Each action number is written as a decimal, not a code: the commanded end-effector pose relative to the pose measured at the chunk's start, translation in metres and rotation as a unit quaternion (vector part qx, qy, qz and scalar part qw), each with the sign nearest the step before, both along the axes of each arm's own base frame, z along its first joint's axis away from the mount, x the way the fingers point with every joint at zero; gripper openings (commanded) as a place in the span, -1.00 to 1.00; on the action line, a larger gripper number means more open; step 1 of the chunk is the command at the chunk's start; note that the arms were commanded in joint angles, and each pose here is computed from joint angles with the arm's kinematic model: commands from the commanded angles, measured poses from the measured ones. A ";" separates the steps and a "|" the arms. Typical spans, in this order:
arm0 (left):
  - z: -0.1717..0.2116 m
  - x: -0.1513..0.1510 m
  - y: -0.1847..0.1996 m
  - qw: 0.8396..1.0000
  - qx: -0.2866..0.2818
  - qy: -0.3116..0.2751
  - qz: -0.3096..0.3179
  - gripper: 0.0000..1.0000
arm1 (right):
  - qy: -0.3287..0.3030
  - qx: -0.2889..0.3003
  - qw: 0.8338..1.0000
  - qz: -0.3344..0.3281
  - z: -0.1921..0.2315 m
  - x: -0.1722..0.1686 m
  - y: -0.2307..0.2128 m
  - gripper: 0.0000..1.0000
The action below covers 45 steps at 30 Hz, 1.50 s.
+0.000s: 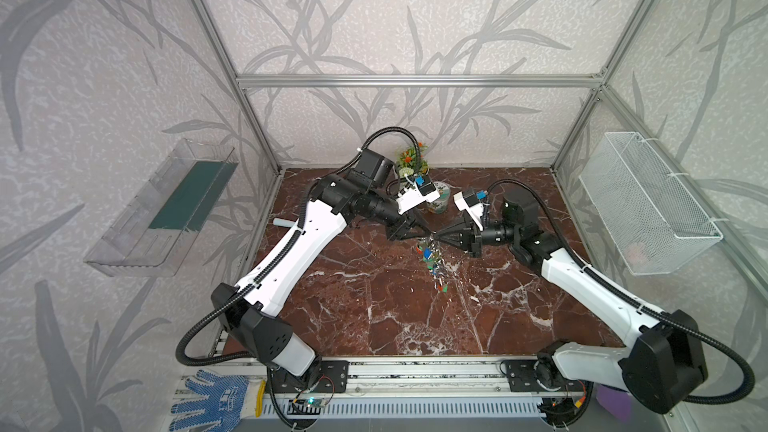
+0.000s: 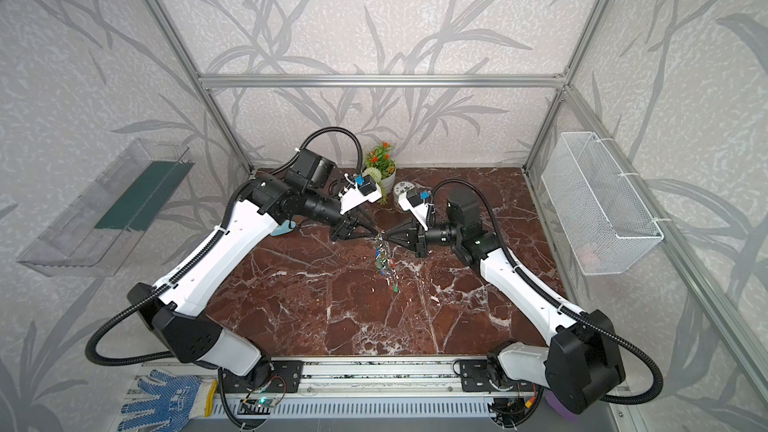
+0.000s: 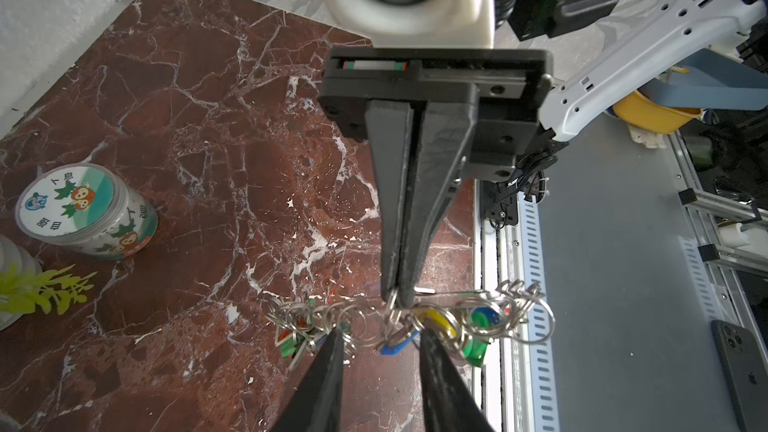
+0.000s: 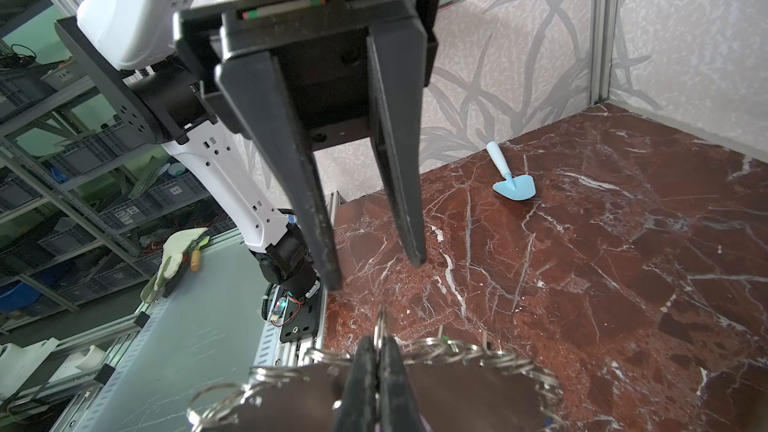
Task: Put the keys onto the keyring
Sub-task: 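Swing the left gripper farther from the robot, tilting the plate while the right holds it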
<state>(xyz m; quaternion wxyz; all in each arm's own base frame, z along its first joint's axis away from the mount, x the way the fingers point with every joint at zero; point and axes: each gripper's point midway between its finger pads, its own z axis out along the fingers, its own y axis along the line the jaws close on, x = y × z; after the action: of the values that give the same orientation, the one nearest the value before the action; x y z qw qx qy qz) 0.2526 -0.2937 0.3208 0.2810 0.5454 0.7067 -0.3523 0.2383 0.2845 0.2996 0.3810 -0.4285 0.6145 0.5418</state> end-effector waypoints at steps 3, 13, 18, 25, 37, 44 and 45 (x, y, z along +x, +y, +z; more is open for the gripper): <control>-0.003 -0.006 0.000 0.999 0.032 -0.002 -0.030 -0.50 | -0.049 0.030 0.998 0.023 0.031 -0.010 0.001 -1.00; -0.008 -0.009 -0.007 0.998 0.041 0.002 -0.047 -0.52 | -0.043 0.032 0.998 0.024 0.030 -0.008 0.002 -1.00; -0.009 -0.009 -0.011 0.998 0.041 0.002 -0.051 -0.67 | -0.040 0.032 0.998 0.025 0.030 -0.008 0.002 -1.00; -0.010 -0.008 -0.013 0.998 0.040 -0.001 -0.052 -0.76 | -0.037 0.032 0.998 0.027 0.029 -0.008 0.003 -1.00; -0.012 -0.004 -0.014 0.998 0.041 -0.005 -0.037 -1.00 | -0.035 0.032 0.998 0.029 0.029 -0.008 0.003 -1.00; 0.013 0.028 -0.009 0.992 -0.018 -0.110 0.064 -1.00 | -0.028 0.019 0.999 -0.003 0.025 0.003 0.002 -0.58; 0.020 0.024 -0.009 0.991 -0.035 -0.115 0.065 -1.00 | -0.025 0.018 0.999 -0.008 0.025 0.004 0.001 -0.45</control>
<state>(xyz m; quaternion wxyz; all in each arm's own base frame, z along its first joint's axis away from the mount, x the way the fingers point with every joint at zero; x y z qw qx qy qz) 0.2551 -0.2993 0.2986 0.2899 0.5481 0.7208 -0.3096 0.2458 0.2843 0.2984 0.3834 -0.4127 0.6268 0.5383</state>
